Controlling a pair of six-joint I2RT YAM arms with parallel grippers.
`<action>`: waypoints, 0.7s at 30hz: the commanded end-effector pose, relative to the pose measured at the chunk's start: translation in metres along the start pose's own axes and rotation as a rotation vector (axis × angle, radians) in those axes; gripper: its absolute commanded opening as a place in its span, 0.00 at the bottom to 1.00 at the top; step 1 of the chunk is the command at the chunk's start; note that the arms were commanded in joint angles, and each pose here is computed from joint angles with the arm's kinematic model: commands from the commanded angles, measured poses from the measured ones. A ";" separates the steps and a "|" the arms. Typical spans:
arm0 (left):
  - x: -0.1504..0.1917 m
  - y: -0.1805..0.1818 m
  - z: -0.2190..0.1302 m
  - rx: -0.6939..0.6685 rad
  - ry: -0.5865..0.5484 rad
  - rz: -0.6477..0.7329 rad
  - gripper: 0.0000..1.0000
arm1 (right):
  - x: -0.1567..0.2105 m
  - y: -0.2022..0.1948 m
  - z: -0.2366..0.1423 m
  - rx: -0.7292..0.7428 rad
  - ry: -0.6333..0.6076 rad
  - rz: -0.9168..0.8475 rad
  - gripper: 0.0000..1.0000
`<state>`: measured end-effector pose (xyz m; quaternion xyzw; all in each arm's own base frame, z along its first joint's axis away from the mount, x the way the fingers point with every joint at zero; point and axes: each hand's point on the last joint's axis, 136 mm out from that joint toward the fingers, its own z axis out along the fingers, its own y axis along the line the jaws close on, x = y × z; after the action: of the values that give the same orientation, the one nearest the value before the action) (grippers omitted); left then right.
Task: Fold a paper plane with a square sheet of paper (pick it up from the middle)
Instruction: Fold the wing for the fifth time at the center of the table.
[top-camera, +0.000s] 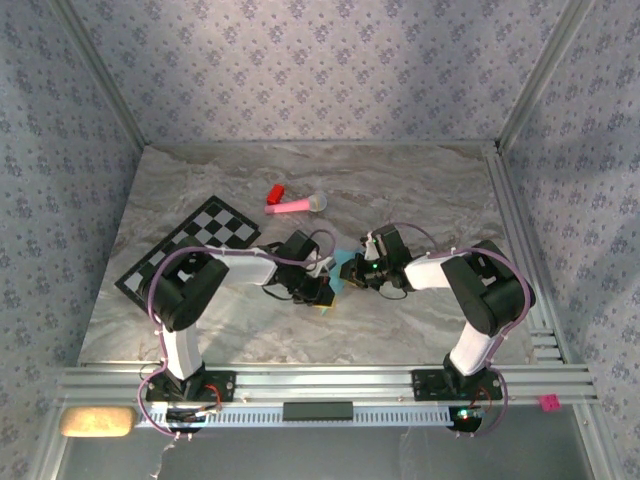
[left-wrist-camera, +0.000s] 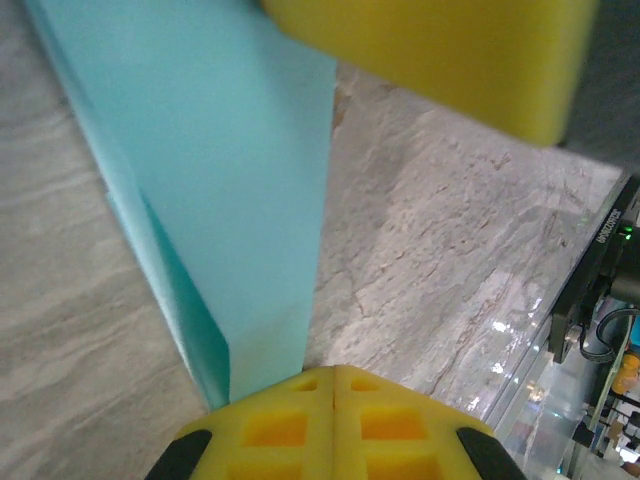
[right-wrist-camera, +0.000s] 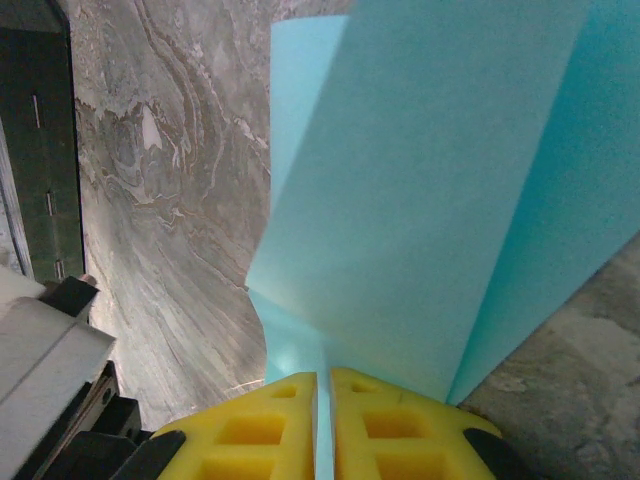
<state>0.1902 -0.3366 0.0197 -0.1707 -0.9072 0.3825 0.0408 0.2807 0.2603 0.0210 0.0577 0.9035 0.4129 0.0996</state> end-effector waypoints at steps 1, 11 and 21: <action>0.010 0.011 0.002 -0.032 0.014 -0.006 0.06 | 0.015 -0.057 0.007 0.208 0.011 0.071 0.13; 0.032 0.025 0.002 -0.043 0.031 -0.050 0.06 | 0.016 -0.062 0.009 0.223 0.017 0.079 0.13; 0.055 0.034 -0.005 -0.063 0.050 -0.063 0.08 | 0.016 -0.064 0.008 0.240 0.016 0.080 0.13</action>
<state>0.1717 -0.3182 0.0171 -0.1730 -0.9022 0.3945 0.0233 0.2808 0.2600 0.0202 0.0594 0.9048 0.4103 0.0970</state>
